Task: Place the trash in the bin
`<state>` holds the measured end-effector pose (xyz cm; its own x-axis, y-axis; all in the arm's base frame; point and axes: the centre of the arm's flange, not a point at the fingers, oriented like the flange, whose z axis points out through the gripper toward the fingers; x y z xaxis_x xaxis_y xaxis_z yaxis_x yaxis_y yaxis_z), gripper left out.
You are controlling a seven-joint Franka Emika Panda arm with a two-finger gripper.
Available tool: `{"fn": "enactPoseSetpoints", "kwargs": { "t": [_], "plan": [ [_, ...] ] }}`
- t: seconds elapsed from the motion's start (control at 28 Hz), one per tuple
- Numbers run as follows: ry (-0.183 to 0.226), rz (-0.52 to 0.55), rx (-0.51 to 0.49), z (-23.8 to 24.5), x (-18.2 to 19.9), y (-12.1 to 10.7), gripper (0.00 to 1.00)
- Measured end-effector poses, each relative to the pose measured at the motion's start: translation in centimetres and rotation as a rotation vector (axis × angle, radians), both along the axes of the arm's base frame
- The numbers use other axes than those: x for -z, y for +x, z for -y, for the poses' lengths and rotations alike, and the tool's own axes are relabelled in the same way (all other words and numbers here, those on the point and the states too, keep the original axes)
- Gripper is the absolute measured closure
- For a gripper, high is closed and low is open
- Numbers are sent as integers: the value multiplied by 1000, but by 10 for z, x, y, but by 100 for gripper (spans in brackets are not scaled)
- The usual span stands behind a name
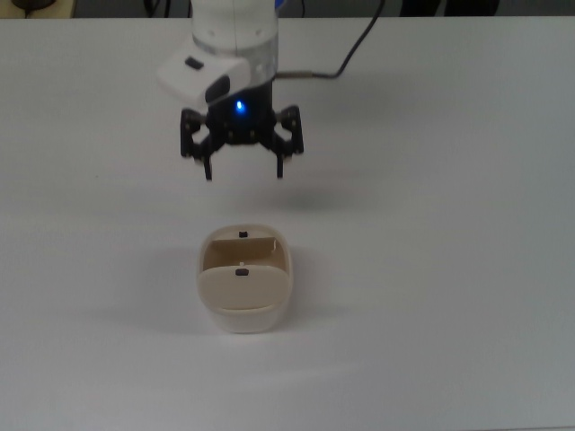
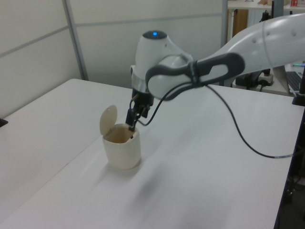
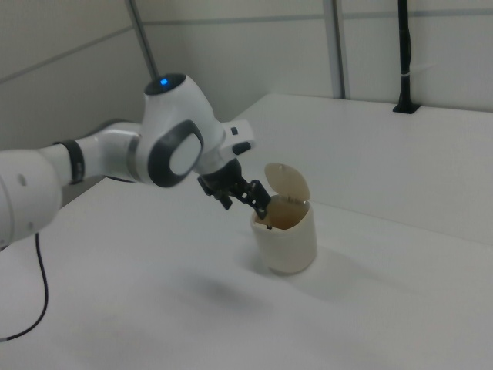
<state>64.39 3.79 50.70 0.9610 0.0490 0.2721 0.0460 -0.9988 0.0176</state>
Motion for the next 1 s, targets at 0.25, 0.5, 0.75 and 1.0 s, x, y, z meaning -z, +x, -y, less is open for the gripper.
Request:
{"fn": "enactPoseSetpoints", "kwargs": {
  "t": [0.25, 0.5, 0.75, 1.0],
  "plan": [
    [-11, -125, 52, 15, -54, -48, 0],
    [-14, -190, 92, 36, -91, -85, 0],
    [-14, -196, 93, 36, -96, -91, 0],
    [-14, -195, 95, 37, -96, -90, 0]
  ]
}}
